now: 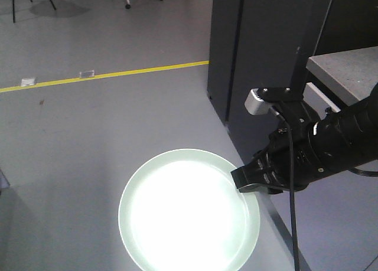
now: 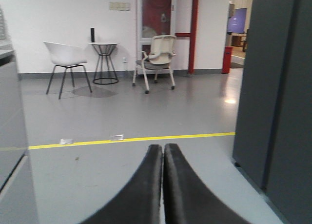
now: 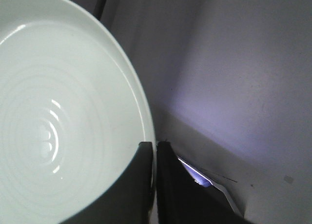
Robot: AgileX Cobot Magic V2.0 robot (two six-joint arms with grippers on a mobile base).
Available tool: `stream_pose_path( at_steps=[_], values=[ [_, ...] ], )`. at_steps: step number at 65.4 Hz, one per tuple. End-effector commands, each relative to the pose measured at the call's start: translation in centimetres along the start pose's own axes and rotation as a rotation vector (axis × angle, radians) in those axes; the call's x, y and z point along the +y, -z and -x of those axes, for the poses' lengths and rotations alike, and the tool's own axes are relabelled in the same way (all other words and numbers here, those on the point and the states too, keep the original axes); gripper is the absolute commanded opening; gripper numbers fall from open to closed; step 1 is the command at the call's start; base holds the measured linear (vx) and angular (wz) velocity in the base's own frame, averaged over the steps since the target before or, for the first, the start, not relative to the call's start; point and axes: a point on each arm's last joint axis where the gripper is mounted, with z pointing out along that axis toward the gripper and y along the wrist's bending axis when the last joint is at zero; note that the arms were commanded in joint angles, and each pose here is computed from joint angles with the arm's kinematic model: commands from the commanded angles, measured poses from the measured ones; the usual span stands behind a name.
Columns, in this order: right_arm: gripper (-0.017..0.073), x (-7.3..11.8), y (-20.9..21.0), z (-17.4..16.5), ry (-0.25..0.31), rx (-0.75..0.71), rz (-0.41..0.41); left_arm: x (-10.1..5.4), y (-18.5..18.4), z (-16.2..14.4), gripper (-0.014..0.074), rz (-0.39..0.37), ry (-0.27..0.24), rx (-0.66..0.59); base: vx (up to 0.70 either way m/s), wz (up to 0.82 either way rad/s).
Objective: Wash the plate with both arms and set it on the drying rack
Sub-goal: 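Turn the base toward the counter with the sink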
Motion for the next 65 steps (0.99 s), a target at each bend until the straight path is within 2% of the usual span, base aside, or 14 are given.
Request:
stream_pose_path(
  at_steps=[1,65],
  values=[
    [-0.0001,0.78,1.46,0.75,0.013,-0.088,0.018,-0.07,0.28,1.65,-0.0006,-0.006,0.01,-0.115,0.09,-0.33],
    [-0.0001,0.78,1.46,0.75,0.013,-0.088,0.018,-0.07,0.28,1.65,-0.0006,-0.006,0.01,-0.115,0.07,-0.34]
  ],
)
